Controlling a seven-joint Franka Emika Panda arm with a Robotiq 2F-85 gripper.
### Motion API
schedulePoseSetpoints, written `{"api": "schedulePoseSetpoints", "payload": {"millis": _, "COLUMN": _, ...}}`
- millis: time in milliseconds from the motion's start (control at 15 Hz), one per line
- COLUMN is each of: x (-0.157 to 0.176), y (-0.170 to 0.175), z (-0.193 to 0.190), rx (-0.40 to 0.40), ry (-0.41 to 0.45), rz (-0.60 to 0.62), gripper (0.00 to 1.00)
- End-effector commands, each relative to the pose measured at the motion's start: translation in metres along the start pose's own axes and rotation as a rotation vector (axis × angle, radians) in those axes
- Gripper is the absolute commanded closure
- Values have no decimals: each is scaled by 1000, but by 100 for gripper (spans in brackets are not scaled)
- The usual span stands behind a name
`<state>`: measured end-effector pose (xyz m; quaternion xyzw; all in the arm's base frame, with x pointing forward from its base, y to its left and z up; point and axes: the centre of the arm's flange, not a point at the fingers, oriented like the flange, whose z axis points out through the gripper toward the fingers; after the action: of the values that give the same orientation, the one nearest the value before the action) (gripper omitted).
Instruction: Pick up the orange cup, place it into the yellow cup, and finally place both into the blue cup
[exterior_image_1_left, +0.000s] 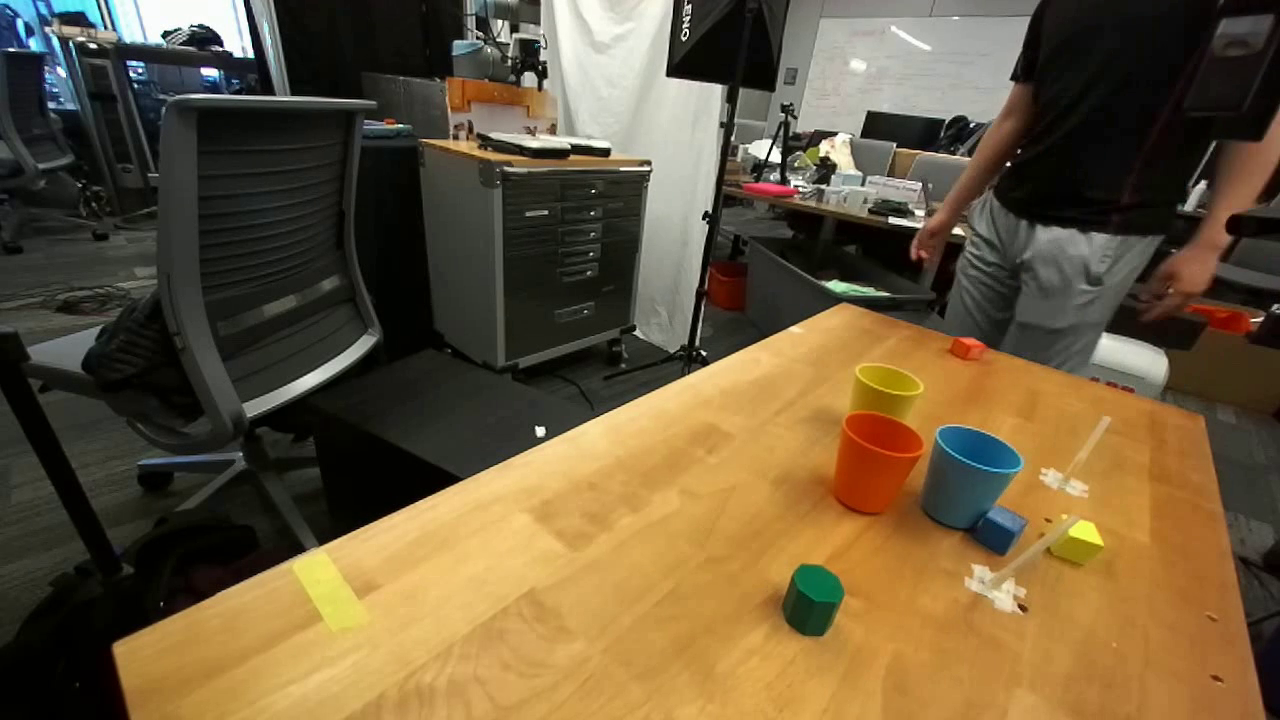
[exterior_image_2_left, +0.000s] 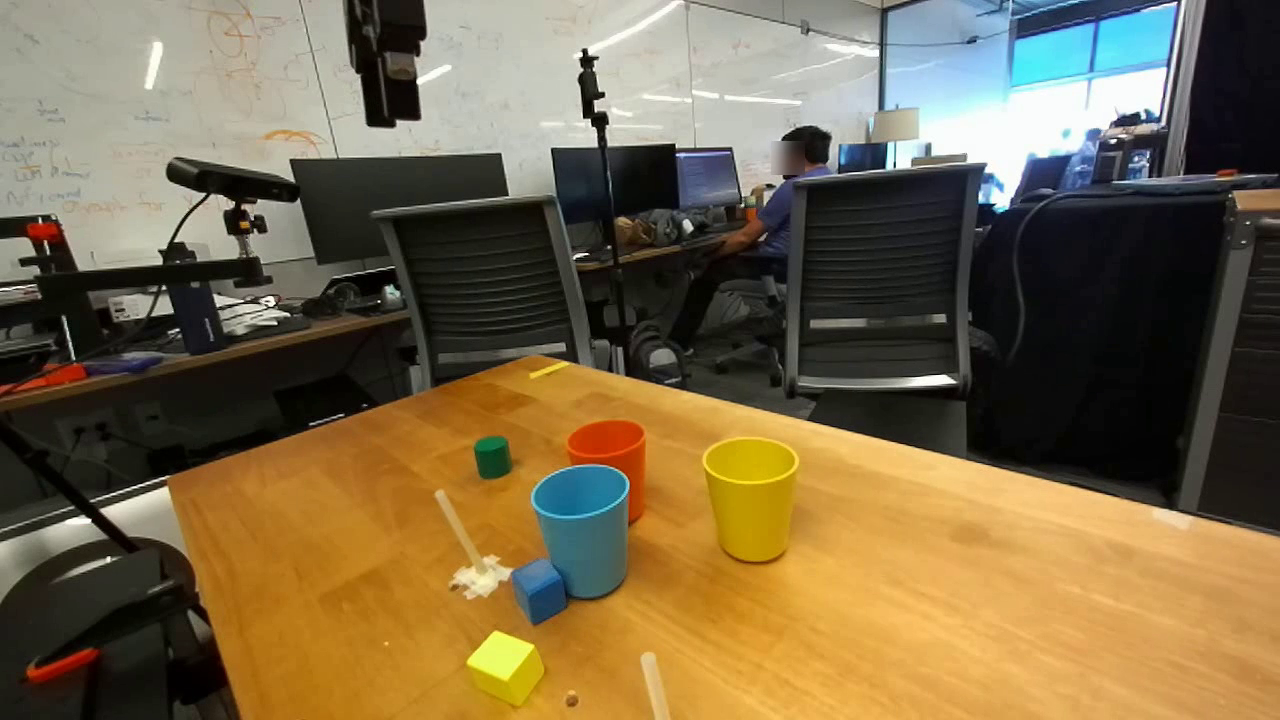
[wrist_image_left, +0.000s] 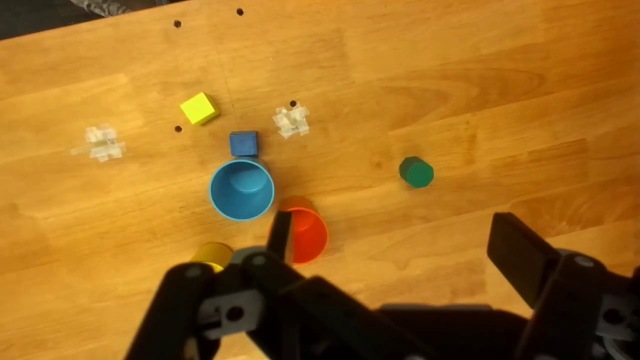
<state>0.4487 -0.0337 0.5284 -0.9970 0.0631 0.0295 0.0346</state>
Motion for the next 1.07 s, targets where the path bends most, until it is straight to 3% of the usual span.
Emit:
{"api": "schedulePoseSetpoints", "payload": {"millis": 0, "x": 36, "y": -1, "z": -5, "rx": 1, "ry": -29, "rz": 17, "gripper": 0}}
{"api": "schedulePoseSetpoints", "payload": {"millis": 400, "x": 77, "y": -2, "z": 49, "rx": -5, "ry": -86, "rz": 28, "gripper": 0}}
{"api": "schedulePoseSetpoints", "payload": {"millis": 733, "x": 107, "y": 3, "z": 102, "rx": -2, "ry": -71, "rz": 82, "gripper": 0}}
{"api": "schedulePoseSetpoints", "payload": {"millis": 1000, "x": 124, "y": 5, "z": 133, "rx": 43, "ry": -36, "rz": 133, "gripper": 0}}
